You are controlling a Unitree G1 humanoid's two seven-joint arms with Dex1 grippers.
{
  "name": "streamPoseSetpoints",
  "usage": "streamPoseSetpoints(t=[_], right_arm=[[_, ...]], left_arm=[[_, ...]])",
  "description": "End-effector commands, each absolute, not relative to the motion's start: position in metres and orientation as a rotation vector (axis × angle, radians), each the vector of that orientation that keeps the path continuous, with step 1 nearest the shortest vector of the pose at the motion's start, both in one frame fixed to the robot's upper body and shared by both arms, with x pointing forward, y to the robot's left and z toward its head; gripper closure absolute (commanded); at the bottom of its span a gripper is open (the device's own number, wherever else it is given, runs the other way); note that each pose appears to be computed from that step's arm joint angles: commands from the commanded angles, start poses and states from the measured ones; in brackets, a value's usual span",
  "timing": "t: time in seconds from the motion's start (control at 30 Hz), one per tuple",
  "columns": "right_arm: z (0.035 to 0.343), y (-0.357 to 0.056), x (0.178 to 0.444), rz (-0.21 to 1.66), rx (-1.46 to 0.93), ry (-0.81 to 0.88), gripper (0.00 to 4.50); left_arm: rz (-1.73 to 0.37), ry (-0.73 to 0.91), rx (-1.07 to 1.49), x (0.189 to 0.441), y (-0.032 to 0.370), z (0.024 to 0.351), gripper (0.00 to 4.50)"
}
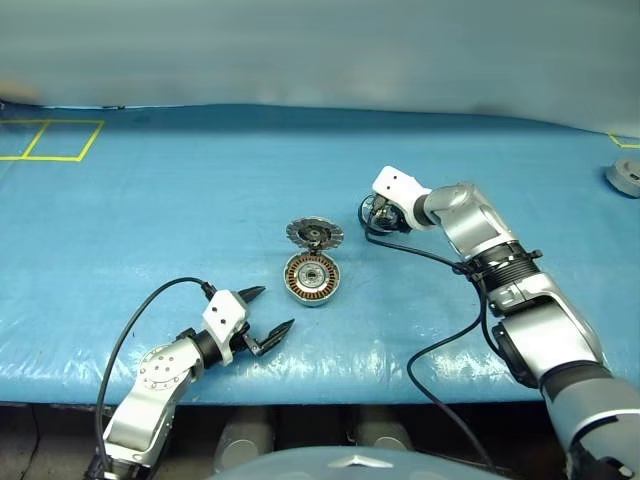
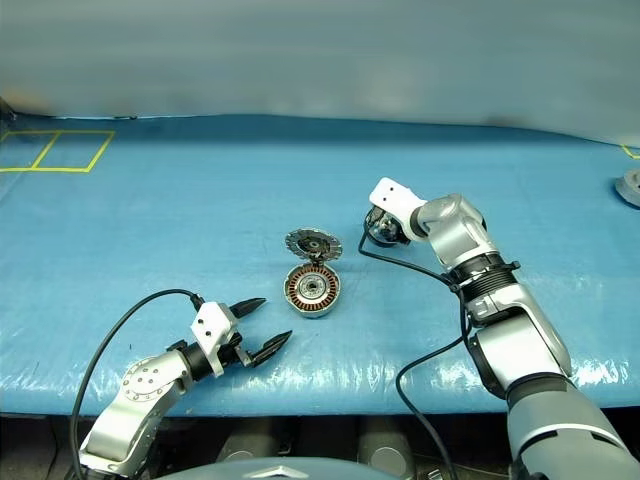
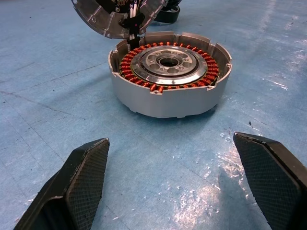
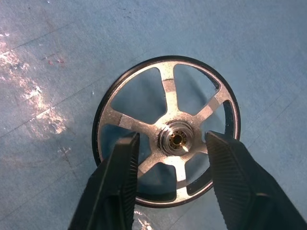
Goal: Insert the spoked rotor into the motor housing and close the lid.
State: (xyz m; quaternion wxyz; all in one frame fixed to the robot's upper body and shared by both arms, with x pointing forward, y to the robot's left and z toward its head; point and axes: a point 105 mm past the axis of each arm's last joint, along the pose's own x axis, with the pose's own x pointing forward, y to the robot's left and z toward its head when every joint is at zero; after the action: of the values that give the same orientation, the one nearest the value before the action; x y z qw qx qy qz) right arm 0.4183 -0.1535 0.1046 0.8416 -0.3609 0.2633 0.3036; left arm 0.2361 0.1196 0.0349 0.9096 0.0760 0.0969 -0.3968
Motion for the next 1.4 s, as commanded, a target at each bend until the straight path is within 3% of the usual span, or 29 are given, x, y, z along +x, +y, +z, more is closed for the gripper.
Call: streamPoseSetpoints(t=[0.03,0.97,1.23,1.4], right_arm=[[0.118,-0.150,0.422,0.641,-0.783,0.504,3.07],[0.082,-0.148,0.399,0.834,-0.933,0.642,3.07],[0.068,-0.163,0.362,0.894,-0.982,0.712,3.07],[0.059,-0.165,0.314,0.936,-0.929,0.749,3.08]], left_arm=[[-0.823,0.149,0.164,0.236,0.116,0.046,0.00],[-0.813,0.145,0.159,0.237,0.112,0.045,0.00],[-0.819,0.143,0.161,0.237,0.112,0.045,0.00],[-0.826,0.148,0.160,0.237,0.112,0.045,0.00]])
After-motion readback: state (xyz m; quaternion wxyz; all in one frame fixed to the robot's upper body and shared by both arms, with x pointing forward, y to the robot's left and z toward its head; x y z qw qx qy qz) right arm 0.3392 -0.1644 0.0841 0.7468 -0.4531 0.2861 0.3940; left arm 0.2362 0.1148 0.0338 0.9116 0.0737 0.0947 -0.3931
